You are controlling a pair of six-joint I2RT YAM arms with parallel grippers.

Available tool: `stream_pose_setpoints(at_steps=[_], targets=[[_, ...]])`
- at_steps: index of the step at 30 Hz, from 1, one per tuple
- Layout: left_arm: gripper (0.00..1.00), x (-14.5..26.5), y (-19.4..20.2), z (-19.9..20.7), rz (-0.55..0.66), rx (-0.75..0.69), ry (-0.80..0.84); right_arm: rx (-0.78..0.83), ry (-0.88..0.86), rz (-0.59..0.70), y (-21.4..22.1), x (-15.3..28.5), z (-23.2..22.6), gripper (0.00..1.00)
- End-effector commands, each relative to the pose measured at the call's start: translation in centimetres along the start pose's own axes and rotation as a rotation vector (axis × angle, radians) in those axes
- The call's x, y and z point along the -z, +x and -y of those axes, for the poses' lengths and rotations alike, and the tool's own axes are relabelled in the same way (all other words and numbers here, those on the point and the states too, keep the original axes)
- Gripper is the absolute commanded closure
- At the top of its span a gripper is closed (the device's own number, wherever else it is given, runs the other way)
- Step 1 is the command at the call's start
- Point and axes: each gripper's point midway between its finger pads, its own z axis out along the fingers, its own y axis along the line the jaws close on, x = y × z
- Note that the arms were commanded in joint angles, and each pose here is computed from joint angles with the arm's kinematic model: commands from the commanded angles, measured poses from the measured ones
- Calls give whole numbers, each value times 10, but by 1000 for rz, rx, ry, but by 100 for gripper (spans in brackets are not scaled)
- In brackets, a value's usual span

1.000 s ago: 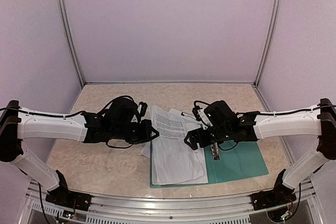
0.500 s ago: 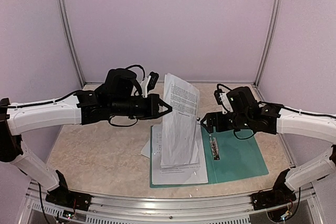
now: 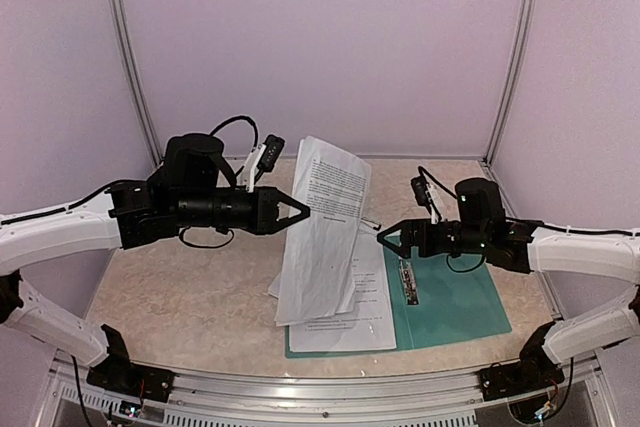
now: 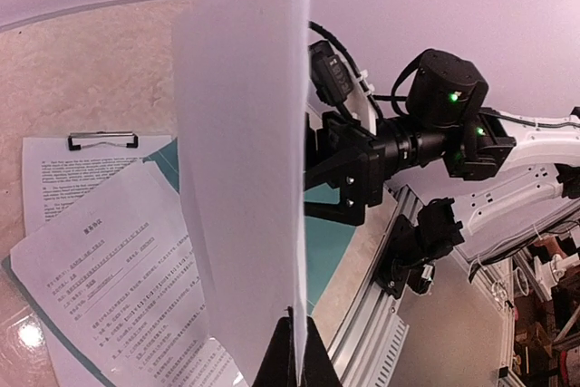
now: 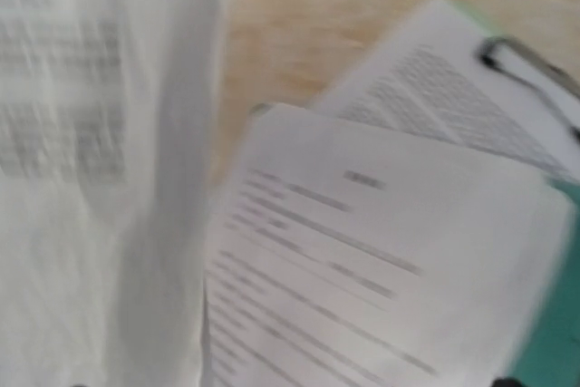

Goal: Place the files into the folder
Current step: Pass from the left arm to the right

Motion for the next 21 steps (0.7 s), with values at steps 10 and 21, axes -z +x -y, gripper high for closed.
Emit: stream_pose_setpoints(at_steps=[10, 21], targets=[[100, 30, -16, 27, 64, -11, 142, 78, -387, 97, -21, -23, -51, 9], [100, 37, -24, 32, 83, 52, 222, 101, -592, 115, -22, -23, -76, 11]])
